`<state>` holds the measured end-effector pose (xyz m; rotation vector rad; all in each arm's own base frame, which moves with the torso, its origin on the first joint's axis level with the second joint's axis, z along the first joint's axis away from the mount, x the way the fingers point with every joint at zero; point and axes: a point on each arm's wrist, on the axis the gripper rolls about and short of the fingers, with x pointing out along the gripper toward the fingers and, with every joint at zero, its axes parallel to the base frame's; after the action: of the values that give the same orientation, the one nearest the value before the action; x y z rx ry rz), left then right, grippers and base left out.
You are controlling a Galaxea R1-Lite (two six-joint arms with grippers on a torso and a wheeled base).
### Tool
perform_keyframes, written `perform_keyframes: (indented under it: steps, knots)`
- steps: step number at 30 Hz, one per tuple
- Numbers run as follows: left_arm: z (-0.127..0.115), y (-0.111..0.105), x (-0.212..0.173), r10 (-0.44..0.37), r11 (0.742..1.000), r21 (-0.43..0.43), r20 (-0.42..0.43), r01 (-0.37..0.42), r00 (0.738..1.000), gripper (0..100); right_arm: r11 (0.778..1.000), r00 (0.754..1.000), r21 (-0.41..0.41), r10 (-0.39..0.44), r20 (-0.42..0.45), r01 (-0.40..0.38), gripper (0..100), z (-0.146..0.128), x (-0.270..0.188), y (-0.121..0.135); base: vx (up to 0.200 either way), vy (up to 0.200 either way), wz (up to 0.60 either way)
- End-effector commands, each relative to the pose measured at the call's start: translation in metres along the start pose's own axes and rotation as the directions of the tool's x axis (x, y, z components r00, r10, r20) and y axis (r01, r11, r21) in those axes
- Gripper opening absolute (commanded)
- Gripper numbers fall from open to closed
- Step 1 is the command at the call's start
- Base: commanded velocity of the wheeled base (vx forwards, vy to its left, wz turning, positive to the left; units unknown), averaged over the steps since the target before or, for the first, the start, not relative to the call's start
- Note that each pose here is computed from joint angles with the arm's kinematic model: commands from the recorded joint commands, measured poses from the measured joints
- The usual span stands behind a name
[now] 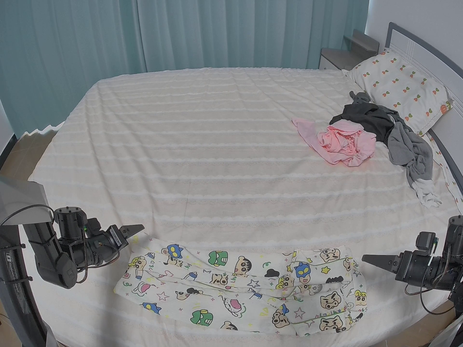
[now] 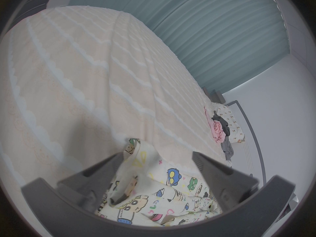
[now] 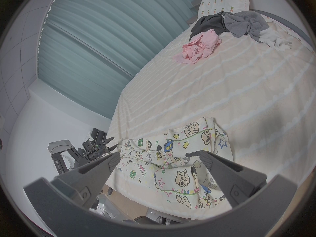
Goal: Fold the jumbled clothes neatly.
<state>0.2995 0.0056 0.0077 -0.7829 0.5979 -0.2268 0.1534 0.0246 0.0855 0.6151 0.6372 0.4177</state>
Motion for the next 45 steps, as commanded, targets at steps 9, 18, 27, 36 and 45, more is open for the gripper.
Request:
perform_keyframes:
  steps: [9, 18, 27, 36, 45]
  knots:
    - [-0.010, 0.002, -0.014, 0.003, 0.994, 0.109, -0.054, 0.003, 0.999, 100, 1.000, 1.000, 0.011, -0.011, -0.019, 0.011, 100, -0.005, -0.001, -0.002, 0.000, 0.000, 0.00]
    - [-0.012, -0.011, -0.029, -0.091, 0.983, 0.151, -0.096, 0.105, 0.991, 100, 1.000, 0.999, 0.011, -0.012, -0.042, 0.012, 100, -0.008, -0.001, -0.002, 0.000, 0.000, 0.00]
    - [-0.019, -0.003, -0.023, -0.070, 0.965, 0.242, -0.127, 0.099, 0.989, 100, 1.000, 0.999, 0.009, -0.010, -0.041, 0.010, 100, -0.008, -0.001, -0.001, 0.000, 0.000, 0.00]
    - [-0.020, 0.002, -0.009, -0.074, 0.959, 0.263, -0.124, 0.105, 0.990, 100, 1.000, 0.999, 0.008, -0.009, -0.042, 0.009, 100, -0.008, -0.001, -0.001, 0.000, 0.000, 0.00]
    - [-0.023, 0.003, -0.006, -0.087, 0.953, 0.283, -0.098, 0.112, 0.991, 100, 1.000, 0.999, 0.008, -0.009, -0.042, 0.009, 100, -0.008, -0.001, -0.001, 0.000, 0.000, 0.00]
